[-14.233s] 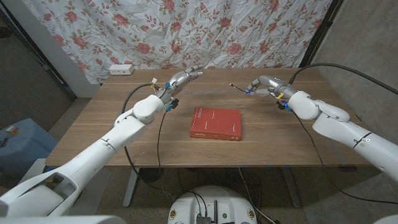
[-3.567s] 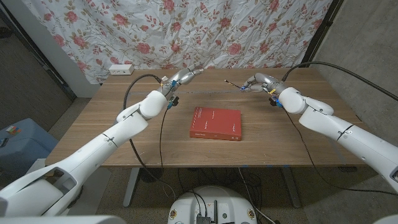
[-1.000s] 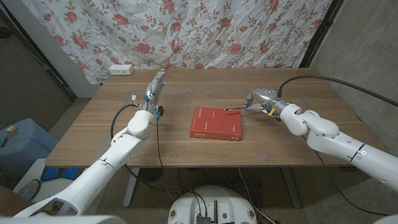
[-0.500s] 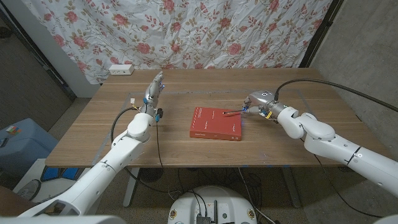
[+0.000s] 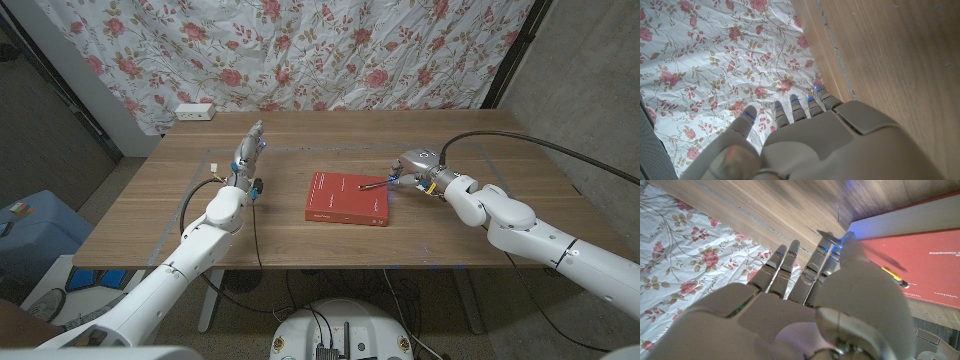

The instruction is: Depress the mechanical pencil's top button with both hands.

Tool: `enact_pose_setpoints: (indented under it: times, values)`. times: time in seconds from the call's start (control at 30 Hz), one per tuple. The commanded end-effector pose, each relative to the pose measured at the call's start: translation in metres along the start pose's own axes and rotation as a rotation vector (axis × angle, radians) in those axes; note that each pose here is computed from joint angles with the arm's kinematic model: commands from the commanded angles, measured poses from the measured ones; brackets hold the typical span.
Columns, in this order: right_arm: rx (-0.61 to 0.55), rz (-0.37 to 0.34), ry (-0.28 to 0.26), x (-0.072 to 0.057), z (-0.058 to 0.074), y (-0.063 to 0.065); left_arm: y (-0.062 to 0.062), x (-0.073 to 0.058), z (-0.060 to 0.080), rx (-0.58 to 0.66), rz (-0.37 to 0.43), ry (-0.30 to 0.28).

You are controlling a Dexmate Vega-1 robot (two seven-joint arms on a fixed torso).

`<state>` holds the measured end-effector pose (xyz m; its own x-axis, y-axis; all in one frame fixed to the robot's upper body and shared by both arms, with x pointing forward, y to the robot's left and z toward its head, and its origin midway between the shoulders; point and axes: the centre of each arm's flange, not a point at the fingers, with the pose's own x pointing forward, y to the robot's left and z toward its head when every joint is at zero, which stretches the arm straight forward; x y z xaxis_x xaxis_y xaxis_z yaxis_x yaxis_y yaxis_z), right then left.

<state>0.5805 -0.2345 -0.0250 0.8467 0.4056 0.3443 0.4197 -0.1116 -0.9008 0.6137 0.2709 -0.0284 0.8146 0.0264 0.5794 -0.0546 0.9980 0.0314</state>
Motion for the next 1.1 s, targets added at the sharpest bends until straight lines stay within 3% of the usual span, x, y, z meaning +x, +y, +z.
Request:
enact_pose_setpoints:
  times: [0.03,0.53,1.1]
  values:
    - [-0.006,0.0,0.012,-0.0037,0.0007,0.0031,-0.0023,-0.0038,-0.0052,-0.014,-0.004,0.012]
    - [-0.042,0.021,0.032,-0.005,0.0061,0.004,0.0006,-0.0083,-0.0072,-0.012,-0.003,0.019]
    - [-0.052,0.062,0.02,-0.0045,0.0105,-0.0004,0.0052,-0.0117,-0.011,-0.016,0.005,0.022]
